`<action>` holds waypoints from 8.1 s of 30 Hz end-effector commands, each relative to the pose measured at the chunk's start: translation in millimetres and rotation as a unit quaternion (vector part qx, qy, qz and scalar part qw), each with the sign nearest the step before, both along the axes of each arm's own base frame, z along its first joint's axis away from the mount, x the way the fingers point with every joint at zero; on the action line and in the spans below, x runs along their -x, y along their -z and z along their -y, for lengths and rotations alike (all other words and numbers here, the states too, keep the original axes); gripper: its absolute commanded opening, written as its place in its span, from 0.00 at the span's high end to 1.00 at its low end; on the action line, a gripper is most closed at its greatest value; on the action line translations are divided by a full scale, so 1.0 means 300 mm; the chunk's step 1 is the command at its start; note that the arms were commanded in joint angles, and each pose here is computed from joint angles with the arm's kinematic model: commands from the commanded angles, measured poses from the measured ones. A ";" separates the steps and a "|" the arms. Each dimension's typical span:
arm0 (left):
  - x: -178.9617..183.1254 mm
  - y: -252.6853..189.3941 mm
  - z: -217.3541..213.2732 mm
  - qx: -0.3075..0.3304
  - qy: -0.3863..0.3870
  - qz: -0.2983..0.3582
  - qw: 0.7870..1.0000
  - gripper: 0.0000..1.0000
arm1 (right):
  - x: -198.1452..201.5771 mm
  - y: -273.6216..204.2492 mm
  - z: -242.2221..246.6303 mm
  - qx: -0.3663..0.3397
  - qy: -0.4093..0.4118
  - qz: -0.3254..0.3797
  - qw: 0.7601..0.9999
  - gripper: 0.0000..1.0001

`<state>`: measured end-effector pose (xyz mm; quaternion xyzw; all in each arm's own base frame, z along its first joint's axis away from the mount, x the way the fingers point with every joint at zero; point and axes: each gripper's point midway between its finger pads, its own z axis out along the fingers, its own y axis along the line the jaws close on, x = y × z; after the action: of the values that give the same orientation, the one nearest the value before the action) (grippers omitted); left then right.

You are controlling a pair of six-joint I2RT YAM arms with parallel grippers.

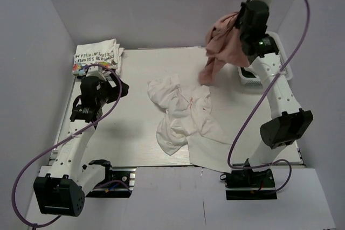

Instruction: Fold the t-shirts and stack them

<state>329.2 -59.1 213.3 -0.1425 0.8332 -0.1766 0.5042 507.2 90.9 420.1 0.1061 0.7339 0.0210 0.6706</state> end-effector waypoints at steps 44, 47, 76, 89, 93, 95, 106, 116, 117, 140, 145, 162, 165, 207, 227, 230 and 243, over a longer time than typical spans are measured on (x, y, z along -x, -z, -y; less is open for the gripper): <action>-0.188 0.278 0.101 0.017 0.083 -0.138 0.987 0.00 | -0.163 0.614 0.353 0.198 -0.058 -0.166 0.964 0.13; -0.186 0.275 0.087 0.006 0.076 -0.137 0.988 0.00 | -0.158 0.678 0.359 0.178 -0.050 -0.214 0.959 0.39; -0.189 0.318 0.085 0.002 0.077 -0.157 0.985 0.00 | -0.201 0.786 0.388 0.131 -0.020 -0.243 0.961 1.00; -0.153 0.265 0.074 0.005 0.065 -0.141 0.988 0.00 | -0.051 0.428 0.802 0.073 0.253 -0.124 0.957 1.00; -0.154 0.254 0.093 0.017 0.076 -0.136 0.988 0.00 | -0.139 0.601 0.706 0.086 0.131 -0.169 0.973 1.00; -0.165 0.258 0.112 0.026 0.089 -0.141 0.986 0.00 | -0.158 0.654 0.674 0.071 0.116 -0.186 0.973 1.00; -0.276 0.320 0.293 0.037 0.157 -0.139 0.977 0.06 | -0.213 0.825 0.487 0.044 -0.028 -0.268 0.962 0.10; -0.366 0.516 0.398 -0.042 0.128 -0.218 0.967 0.27 | 0.088 0.570 0.163 0.013 -0.080 -0.197 0.977 0.10; -0.374 0.519 0.401 -0.042 0.128 -0.218 0.967 0.29 | 0.109 0.578 0.089 0.009 -0.103 -0.198 0.975 0.10; -0.314 0.465 0.424 -0.041 0.142 -0.178 0.973 1.00 | 0.241 1.242 -0.353 -0.033 -0.163 -0.359 0.919 0.26; -0.329 0.411 0.409 -0.054 0.136 -0.158 0.977 1.00 | 0.212 1.167 -0.341 -0.024 -0.147 -0.325 0.934 1.00; -0.050 -0.780 0.104 -0.055 -0.016 0.245 0.968 1.00 | 0.598 -0.192 -0.037 -0.012 -0.130 0.147 0.980 1.00; 0.138 -0.997 0.044 -0.027 -0.022 0.332 0.943 1.00 | 0.753 -0.384 -0.029 -0.004 -0.176 0.211 0.962 1.00; -0.260 0.242 0.101 -0.109 -0.087 -0.213 0.967 0.00 | 0.188 0.899 -0.130 -0.003 -0.141 -0.251 0.958 0.10; 0.086 0.537 -0.129 -0.021 -0.244 -0.313 0.918 0.09 | 0.618 0.963 -0.147 -0.022 -0.130 -0.277 0.952 0.10; 0.062 0.562 -0.101 0.002 -0.224 -0.308 0.925 0.09 | 0.676 1.032 -0.157 -0.013 -0.135 -0.308 0.942 0.10; 0.062 0.690 -0.049 0.012 -0.185 -0.353 0.917 1.00 | 0.921 1.173 -0.171 0.053 -0.200 -0.413 0.887 0.10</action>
<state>320.2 -42.3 15.9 -0.3575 0.9075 -0.0259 0.2191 253.4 140.5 71.6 -0.0512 0.9436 0.0657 0.3204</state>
